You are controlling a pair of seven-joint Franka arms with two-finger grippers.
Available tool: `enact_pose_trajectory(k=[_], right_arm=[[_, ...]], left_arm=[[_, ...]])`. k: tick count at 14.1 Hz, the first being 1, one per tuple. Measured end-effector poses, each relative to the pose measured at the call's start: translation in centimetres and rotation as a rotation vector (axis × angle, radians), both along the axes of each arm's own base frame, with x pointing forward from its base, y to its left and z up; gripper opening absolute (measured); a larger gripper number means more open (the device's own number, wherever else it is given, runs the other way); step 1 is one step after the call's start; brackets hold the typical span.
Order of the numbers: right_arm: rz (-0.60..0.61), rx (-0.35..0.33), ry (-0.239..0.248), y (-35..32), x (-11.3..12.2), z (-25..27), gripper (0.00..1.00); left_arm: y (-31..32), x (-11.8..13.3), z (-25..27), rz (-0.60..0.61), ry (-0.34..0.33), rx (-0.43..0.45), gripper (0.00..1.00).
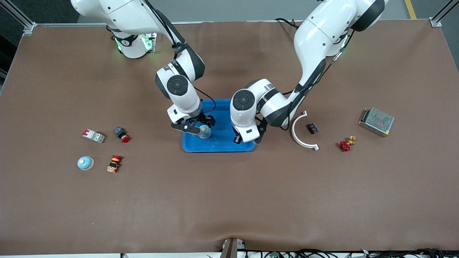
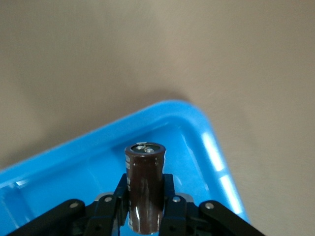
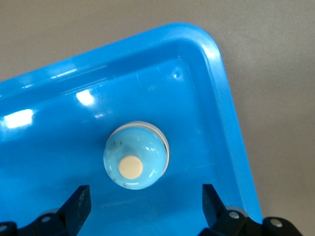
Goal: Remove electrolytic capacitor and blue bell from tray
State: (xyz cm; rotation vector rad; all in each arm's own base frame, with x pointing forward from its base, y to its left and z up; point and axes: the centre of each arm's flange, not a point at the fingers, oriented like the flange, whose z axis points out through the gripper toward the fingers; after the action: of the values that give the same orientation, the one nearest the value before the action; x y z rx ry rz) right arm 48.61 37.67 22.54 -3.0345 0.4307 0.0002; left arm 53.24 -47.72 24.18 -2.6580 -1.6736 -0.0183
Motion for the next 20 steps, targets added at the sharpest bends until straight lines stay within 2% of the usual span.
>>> enact_pose_trajectory(k=[4,7,11,16,17,20], right_arm=[[-0.001,0.001,-0.007,0.4,0.9,-0.4,1.0],[0.008,-0.013,-0.004,0.5,1.0,-1.3,1.0],[0.009,-0.015,-0.003,0.5,0.9,-2.6,1.0],[0.011,-0.021,-0.004,0.7,1.1,-3.3,0.99],[0.022,-0.028,-0.011,0.8,1.1,-3.4,0.96],[0.019,-0.035,-0.018,1.0,1.3,-3.4,0.64]], left_arm=[[6.6,4.1,9.6,-0.127,-0.021,0.054,0.3],[12.6,5.6,14.5,-0.199,0.049,0.074,0.3],[20.3,5.5,16.8,-0.355,0.189,0.121,0.3],[33.0,3.2,17.6,-0.528,0.312,0.064,0.3],[35.5,2.5,17.1,-0.564,0.337,0.044,0.3],[40.1,0.7,14.6,-0.613,0.407,0.002,0.3]])
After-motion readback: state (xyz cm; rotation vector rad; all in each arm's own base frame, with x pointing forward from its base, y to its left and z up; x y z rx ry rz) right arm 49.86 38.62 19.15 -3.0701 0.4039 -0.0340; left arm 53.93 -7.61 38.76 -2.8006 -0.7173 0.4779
